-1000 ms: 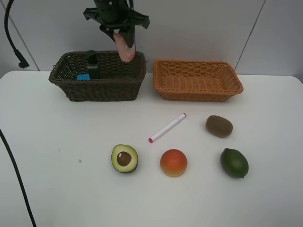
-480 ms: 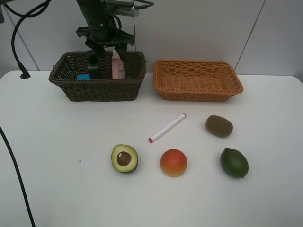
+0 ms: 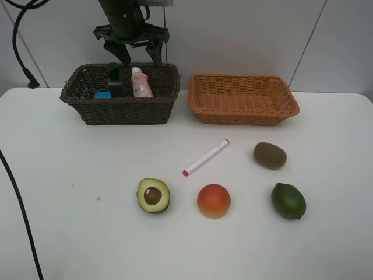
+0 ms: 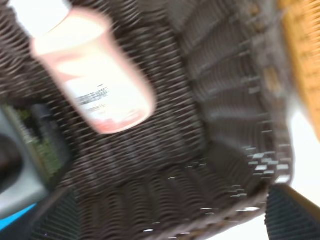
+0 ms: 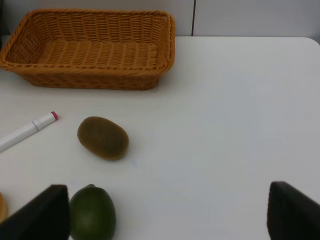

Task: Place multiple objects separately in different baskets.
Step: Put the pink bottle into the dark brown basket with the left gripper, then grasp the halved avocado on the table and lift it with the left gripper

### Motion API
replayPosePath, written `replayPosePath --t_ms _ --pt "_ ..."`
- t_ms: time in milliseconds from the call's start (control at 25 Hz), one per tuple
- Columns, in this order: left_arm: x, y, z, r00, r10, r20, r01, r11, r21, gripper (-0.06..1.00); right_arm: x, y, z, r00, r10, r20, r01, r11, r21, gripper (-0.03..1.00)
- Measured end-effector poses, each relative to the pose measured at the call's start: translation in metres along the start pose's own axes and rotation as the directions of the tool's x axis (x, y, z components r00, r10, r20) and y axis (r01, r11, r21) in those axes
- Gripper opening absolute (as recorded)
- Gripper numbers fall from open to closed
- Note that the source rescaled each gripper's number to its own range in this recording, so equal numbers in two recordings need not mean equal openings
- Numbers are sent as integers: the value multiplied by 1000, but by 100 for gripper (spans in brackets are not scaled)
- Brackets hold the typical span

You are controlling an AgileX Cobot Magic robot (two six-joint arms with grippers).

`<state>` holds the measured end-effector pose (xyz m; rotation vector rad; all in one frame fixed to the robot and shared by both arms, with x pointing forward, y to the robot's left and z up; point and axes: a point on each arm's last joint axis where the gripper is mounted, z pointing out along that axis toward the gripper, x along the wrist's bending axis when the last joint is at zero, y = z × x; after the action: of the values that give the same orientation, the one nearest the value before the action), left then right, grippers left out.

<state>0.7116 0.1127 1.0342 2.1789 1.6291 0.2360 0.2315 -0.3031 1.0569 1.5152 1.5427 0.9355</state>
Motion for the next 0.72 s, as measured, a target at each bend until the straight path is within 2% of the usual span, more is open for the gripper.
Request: replayPosePath --t_ms 160,320,520,720 --pt "-20 1 -21 996 23 92 -20 999 -32 93 0 0 0 1000 0 0 0 1000 0 100" --pt "-60 -19 -32 980 156 125 -157 988 -1 92 0 0 0 1000 0 0 0 1000 0 100" --pt "-109 -75 -35 941 288 176 -313 940 136 92 0 0 0 1000 0 0 0 1000 0 100" --pt "-131 -131 -22 912 361 197 -406 867 288 92 0 0 0 1000 0 0 0 1000 0 100"
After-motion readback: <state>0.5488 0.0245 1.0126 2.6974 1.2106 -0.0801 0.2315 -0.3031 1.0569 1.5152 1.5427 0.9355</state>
